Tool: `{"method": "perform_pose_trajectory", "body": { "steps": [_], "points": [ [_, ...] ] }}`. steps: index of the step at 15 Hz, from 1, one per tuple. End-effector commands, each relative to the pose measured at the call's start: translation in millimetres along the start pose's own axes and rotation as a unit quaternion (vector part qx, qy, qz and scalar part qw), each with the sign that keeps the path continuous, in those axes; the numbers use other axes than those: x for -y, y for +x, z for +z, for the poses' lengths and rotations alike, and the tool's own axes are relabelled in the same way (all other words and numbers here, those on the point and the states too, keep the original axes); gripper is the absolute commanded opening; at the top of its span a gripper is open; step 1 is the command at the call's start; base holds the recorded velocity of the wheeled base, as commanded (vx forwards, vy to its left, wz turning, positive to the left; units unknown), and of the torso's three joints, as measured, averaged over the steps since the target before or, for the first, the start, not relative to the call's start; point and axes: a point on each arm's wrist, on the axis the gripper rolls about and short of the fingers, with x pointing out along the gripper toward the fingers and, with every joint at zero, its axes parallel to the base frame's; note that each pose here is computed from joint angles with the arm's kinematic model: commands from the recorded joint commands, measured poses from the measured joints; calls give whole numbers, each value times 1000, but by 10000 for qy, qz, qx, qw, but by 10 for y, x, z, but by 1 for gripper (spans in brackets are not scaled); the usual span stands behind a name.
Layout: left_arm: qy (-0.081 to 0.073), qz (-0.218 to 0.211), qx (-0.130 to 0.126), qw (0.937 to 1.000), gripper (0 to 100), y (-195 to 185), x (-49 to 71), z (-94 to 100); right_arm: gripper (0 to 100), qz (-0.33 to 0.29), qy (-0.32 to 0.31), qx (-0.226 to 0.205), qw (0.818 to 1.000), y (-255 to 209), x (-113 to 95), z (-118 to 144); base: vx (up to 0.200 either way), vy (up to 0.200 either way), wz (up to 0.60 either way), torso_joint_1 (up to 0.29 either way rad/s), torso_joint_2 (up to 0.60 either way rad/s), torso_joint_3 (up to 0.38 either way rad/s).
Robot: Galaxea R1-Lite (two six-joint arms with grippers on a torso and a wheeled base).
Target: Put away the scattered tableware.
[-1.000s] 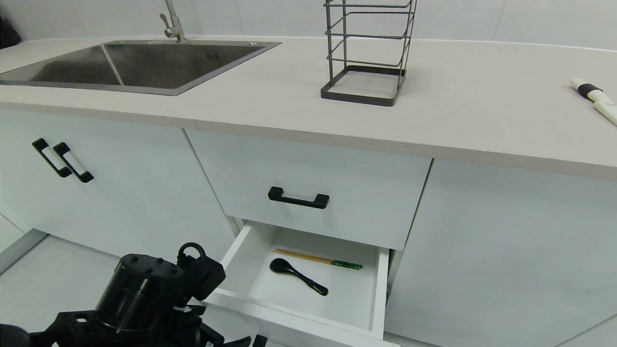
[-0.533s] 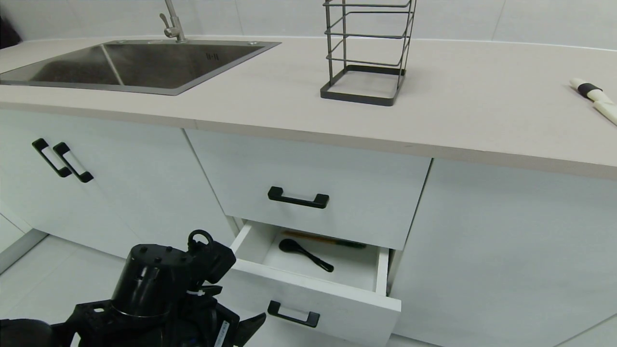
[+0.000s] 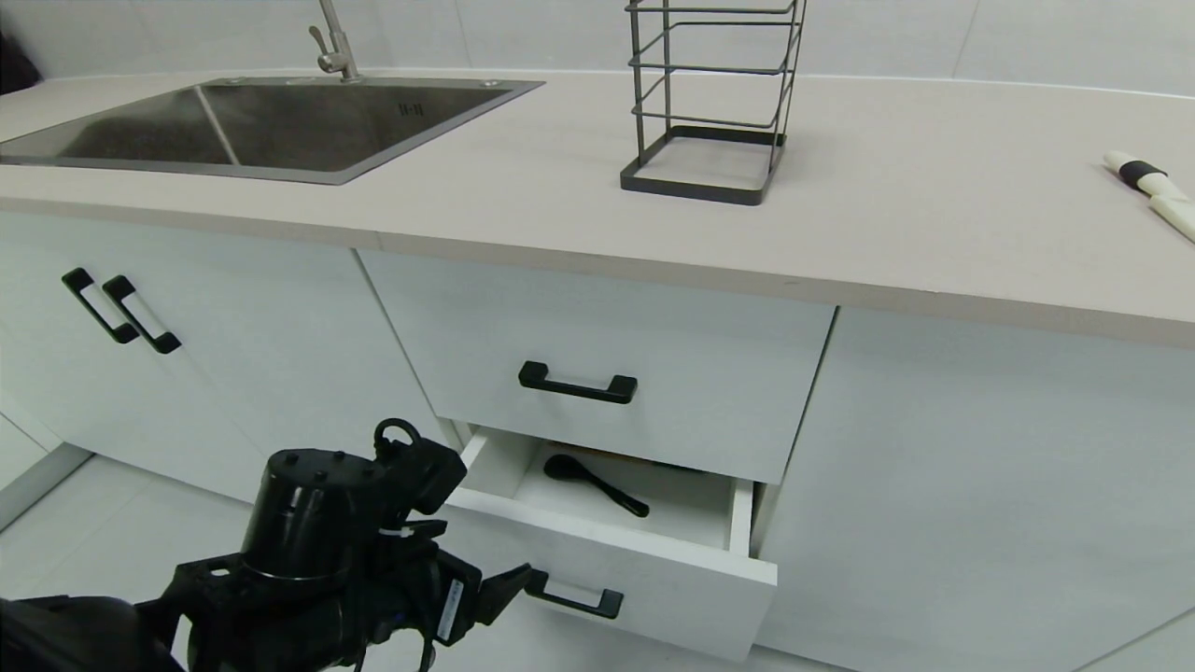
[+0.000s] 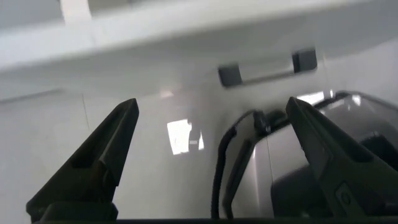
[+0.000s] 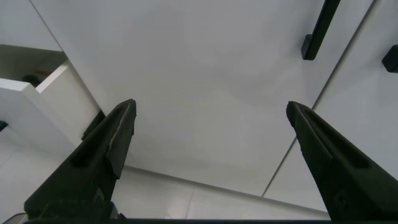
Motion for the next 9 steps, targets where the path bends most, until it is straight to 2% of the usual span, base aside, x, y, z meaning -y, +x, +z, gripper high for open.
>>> {"method": "perform_pose_trajectory", "body": {
  "steps": [1, 4, 6, 9],
  "points": [
    [-33, 15, -54, 10000, 100, 162, -9, -25, 100, -1, 1, 4, 10000, 0, 0, 0, 0, 0, 0, 0, 0, 0],
    [-41, 7, -39, 10000, 100, 214, -5, -24, 100, -1, 1, 4, 10000, 0, 0, 0, 0, 0, 0, 0, 0, 0],
    [-140, 99, 196, 9997, 100, 288, -66, 109, 100, -1, 1, 4, 10000, 0, 0, 0, 0, 0, 0, 0, 0, 0],
    [-206, 84, 462, 9987, 100, 363, -113, 188, 100, -1, 1, 4, 10000, 0, 0, 0, 0, 0, 0, 0, 0, 0]
  ]
}}
